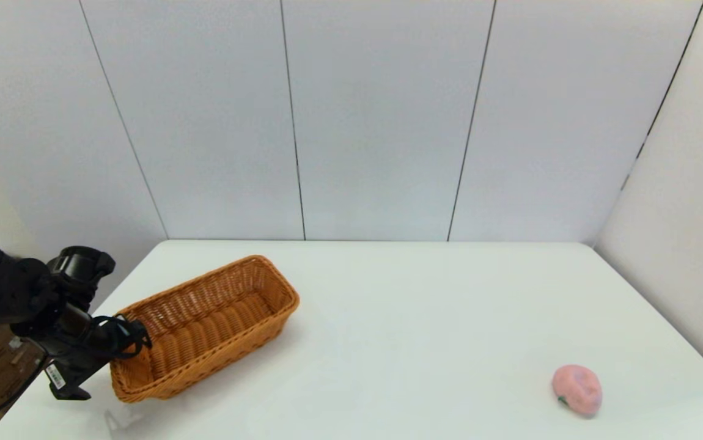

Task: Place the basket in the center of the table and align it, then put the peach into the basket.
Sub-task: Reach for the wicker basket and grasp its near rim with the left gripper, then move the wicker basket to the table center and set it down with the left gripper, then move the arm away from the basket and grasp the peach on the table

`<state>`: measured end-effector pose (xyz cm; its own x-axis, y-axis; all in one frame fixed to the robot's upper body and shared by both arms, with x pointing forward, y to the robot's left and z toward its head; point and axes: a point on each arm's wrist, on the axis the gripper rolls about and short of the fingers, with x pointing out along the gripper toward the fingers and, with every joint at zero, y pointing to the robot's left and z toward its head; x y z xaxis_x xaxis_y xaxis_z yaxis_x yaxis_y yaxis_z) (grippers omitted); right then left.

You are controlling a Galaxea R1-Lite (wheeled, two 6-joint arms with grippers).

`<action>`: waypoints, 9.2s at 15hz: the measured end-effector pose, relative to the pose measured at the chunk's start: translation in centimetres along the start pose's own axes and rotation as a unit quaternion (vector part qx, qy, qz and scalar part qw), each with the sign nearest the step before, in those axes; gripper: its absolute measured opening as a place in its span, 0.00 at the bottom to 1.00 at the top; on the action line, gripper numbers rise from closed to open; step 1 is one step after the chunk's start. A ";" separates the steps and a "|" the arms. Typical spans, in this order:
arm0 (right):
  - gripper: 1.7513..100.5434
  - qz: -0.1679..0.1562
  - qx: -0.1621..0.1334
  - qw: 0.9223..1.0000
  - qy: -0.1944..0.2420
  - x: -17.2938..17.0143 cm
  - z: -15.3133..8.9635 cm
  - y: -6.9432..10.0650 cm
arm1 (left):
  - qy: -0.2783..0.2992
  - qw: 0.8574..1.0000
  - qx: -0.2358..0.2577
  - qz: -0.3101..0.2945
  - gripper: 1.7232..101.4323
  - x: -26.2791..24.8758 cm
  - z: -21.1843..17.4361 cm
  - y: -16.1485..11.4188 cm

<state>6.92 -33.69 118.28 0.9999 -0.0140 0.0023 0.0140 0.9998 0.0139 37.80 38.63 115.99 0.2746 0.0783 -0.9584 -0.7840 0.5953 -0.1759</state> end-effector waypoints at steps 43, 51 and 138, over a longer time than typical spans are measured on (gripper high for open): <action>0.97 -0.001 -0.001 1.000 -0.001 0.0 0.0 0.0 | 0.063 0.910 0.334 -0.236 0.13 -3.6 -14.4 -14.0; 0.97 -0.001 -0.002 1.000 -0.001 0.0 0.0 0.0 | 0.078 0.904 0.349 -0.233 0.13 -1.3 -16.4 -15.1; 0.97 -0.001 0.001 1.000 0.000 0.0 0.0 0.0 | -0.524 0.754 0.330 -0.218 0.96 -12.7 -20.2 20.5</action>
<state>6.92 -33.69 118.27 0.9999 -0.0155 0.0019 0.0155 0.9998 0.0154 7.02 33.65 119.99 0.9866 0.1442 -0.0764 -0.1398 0.9884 0.0594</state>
